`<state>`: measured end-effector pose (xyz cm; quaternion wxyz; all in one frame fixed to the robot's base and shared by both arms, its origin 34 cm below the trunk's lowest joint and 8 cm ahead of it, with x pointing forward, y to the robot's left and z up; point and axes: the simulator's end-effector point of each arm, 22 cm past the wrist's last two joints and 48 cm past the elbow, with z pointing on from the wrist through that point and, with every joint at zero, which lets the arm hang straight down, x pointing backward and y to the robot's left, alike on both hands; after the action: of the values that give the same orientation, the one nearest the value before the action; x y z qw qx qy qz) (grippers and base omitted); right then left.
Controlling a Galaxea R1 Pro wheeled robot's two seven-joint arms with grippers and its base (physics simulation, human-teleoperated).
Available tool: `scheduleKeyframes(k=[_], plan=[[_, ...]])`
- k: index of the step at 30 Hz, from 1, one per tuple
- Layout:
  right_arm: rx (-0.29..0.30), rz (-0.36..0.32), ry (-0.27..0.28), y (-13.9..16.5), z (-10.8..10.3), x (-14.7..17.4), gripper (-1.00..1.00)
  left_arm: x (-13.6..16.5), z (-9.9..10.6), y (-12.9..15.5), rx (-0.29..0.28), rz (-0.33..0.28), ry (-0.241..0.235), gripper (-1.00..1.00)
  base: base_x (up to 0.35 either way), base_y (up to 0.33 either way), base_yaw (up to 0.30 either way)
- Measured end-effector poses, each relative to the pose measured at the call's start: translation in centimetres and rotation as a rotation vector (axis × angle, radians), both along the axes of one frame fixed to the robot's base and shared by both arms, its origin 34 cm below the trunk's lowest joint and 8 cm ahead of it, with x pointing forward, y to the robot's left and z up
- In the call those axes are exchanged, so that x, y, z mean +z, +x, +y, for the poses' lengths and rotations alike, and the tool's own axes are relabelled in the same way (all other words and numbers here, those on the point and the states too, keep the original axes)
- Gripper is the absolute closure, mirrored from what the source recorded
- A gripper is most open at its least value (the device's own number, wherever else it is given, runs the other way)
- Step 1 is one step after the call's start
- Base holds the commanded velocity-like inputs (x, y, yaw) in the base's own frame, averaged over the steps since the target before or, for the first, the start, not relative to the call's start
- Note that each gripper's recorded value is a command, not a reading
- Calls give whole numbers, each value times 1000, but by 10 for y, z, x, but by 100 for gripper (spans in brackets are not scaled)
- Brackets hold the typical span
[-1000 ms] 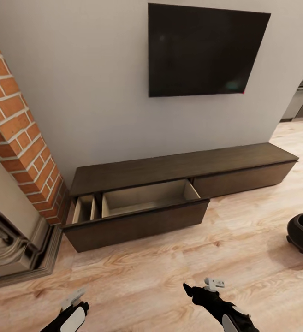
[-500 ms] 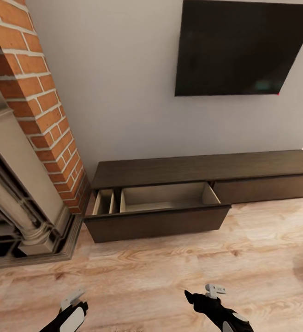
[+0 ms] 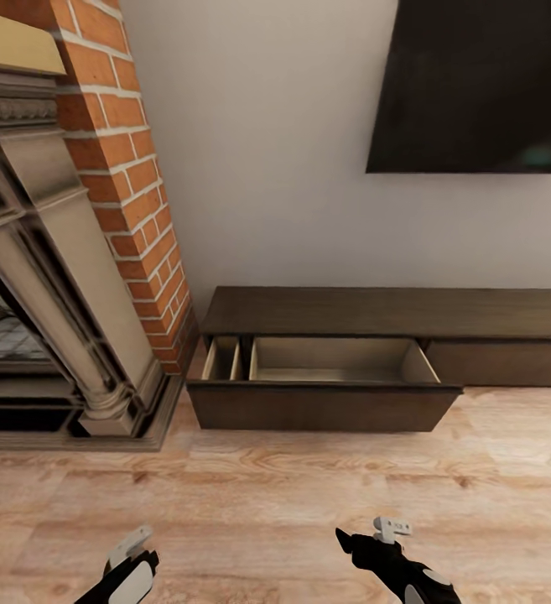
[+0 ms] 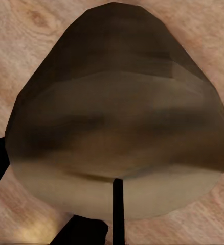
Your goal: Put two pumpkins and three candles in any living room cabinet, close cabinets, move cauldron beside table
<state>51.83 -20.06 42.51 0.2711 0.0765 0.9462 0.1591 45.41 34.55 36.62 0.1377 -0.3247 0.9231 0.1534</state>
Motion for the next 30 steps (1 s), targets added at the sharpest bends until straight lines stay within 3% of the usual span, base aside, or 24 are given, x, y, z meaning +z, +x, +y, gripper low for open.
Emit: scheduleKeyframes(k=[30], plan=[[1,26,1,-8,1,-10,-100,-8,0,-10,-4,27,2,100,0,0,268]])
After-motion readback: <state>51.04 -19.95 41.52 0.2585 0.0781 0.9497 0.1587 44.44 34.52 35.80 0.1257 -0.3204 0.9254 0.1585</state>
